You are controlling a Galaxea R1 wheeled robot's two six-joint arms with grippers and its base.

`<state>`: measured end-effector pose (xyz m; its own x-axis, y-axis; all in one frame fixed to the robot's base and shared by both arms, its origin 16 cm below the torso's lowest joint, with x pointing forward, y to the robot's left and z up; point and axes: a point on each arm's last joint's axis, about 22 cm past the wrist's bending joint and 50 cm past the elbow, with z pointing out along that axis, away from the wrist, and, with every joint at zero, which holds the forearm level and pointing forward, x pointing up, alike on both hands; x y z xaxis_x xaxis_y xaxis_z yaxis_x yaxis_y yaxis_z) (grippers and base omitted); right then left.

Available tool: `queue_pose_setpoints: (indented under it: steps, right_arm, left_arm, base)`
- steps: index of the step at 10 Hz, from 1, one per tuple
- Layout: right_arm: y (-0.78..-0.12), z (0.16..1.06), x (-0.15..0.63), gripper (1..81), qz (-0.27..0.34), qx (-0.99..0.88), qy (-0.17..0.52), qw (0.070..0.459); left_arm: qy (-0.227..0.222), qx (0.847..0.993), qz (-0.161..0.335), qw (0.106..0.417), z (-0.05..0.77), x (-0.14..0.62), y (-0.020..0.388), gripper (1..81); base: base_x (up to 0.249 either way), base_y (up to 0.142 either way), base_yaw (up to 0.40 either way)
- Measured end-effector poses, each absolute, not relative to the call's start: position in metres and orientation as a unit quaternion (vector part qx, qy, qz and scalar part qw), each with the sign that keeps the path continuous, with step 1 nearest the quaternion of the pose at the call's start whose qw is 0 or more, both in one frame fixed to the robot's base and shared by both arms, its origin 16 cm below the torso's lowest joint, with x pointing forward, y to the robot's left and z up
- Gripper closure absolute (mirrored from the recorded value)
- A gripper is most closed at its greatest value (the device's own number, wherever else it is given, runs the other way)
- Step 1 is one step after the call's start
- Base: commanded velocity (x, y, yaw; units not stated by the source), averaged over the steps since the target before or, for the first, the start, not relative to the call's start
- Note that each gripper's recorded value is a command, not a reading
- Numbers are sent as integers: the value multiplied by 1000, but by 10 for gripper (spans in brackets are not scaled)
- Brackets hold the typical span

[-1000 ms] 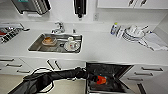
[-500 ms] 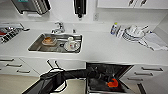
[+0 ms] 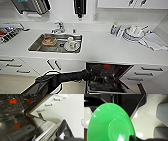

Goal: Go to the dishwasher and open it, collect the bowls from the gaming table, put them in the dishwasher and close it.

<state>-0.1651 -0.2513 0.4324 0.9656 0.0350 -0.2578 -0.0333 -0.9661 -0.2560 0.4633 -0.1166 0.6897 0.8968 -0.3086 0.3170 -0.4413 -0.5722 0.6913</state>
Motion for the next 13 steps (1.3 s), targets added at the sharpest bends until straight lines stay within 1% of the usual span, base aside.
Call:
queue_pose_setpoints:
  steps: [1,2,3,4,5,7,8,9,10,11,12,13]
  right_arm:
    - [-270,431,-160,811,128,-984,-3,120]
    - [-297,430,-152,811,124,-987,-6,105]
    - [-321,429,-141,811,116,-989,-9,95]
    - [-334,430,-130,811,106,-990,-8,94]
    - [-335,432,-120,811,96,-990,-5,105]
    - [-330,445,-101,811,78,-987,10,137]
    - [-345,454,-86,811,63,-988,19,141]
    - [-370,465,-73,811,50,-989,27,137]
    - [-396,480,-62,811,39,-990,35,133]
    - [-410,496,-52,811,30,-989,46,137]
    - [-417,510,-41,811,22,-988,56,145]
    - [-426,525,-26,811,11,-987,67,149]
  left_arm:
    - [-200,894,72,394,667,457,-84,10]
    - [-187,909,57,369,635,442,-39,10]
    - [-178,920,35,347,604,412,0,10]
    - [-168,927,7,334,577,369,29,10]
    - [-163,932,-20,323,555,322,54,10]
    - [-165,937,-55,303,527,246,95,10]
    - [-168,938,-70,295,518,210,111,10]
    - [-170,938,-87,288,510,172,126,10]
    - [-173,938,-99,284,505,142,133,10]
    - [-175,939,-103,278,495,123,137,10]
    - [-173,943,-102,266,482,113,145,10]
    - [-172,949,-106,242,464,98,166,10]
  base:
    - [0,0,0]
    - [0,0,0]
    - [0,0,0]
    - [0,0,0]
    - [0,0,0]
    - [0,0,0]
    - [0,0,0]
    - [0,0,0]
    - [0,0,0]
    - [0,0,0]
    - [0,0,0]
    - [0,0,0]
